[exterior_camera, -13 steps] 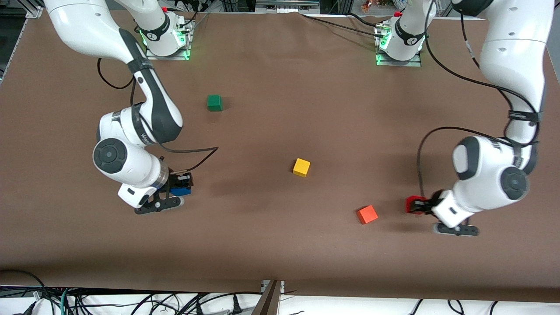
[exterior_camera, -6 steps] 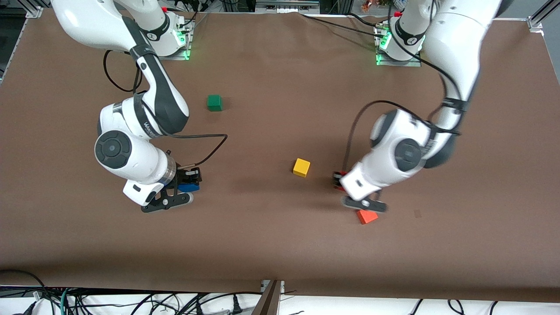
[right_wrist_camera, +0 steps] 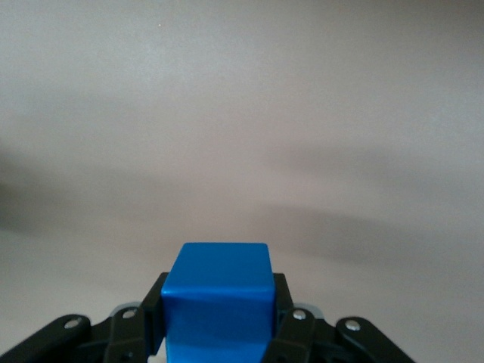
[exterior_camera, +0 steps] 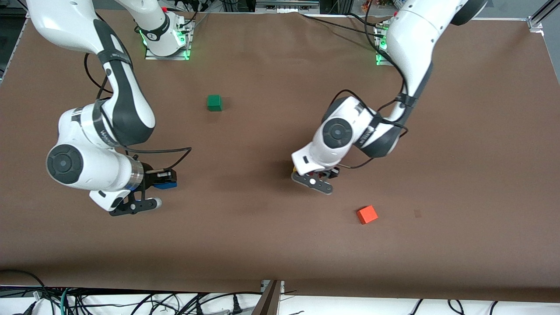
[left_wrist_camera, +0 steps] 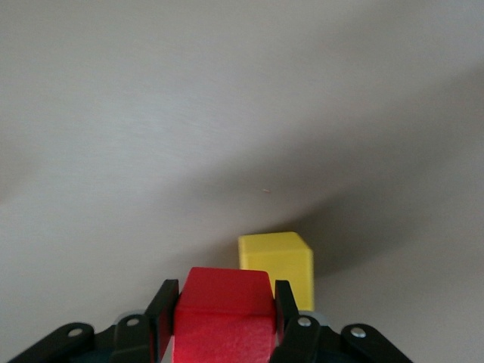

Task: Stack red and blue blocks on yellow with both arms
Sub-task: 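Carry the red cube with the left gripper onto the yellow cube, then open the left gripper and withdraw it from the stacked red cube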

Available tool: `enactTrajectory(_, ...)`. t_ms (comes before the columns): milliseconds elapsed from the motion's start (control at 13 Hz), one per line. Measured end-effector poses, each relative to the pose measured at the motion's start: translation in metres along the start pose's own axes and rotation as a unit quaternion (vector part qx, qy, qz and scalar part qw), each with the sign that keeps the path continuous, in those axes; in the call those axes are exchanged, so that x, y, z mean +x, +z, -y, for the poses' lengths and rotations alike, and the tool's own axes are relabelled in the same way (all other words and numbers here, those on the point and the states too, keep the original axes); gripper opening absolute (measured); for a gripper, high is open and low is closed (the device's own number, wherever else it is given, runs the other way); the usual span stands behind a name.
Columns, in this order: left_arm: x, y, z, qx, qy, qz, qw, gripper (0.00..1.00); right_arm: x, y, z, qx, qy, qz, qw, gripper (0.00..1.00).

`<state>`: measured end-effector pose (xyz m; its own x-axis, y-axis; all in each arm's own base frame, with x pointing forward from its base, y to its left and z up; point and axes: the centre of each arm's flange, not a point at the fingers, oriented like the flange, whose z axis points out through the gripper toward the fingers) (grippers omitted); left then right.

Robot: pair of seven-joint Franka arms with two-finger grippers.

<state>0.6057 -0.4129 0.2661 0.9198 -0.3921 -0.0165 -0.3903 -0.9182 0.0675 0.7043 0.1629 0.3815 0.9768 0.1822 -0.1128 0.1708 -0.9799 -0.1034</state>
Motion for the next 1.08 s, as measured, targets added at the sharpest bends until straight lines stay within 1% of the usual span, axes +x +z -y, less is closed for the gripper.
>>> enactTrajectory(231,0.003,0.015,-0.011,0.001,0.007,0.004,1.000,0.56,-0.001,0.001,0.013,0.000,-0.009,0.001,1.000,0.55)
enactTrajectory(462,0.005,0.011,-0.014,0.000,0.009,-0.001,1.000,0.56,-0.001,0.001,0.015,0.000,-0.010,0.001,1.000,0.55)
enactTrajectory(769,0.002,0.016,-0.030,0.000,0.020,0.001,1.000,0.56,-0.001,0.002,0.015,0.000,-0.010,0.002,1.000,0.55)
enactTrajectory(1000,0.003,0.016,-0.027,0.005,0.018,0.000,1.000,0.56,-0.001,0.002,0.015,0.000,-0.010,0.002,1.000,0.55)
enactTrajectory(1077,0.005,0.016,-0.022,0.009,0.015,-0.001,1.000,0.62,-0.001,0.002,0.015,0.000,-0.010,0.002,1.000,0.55)
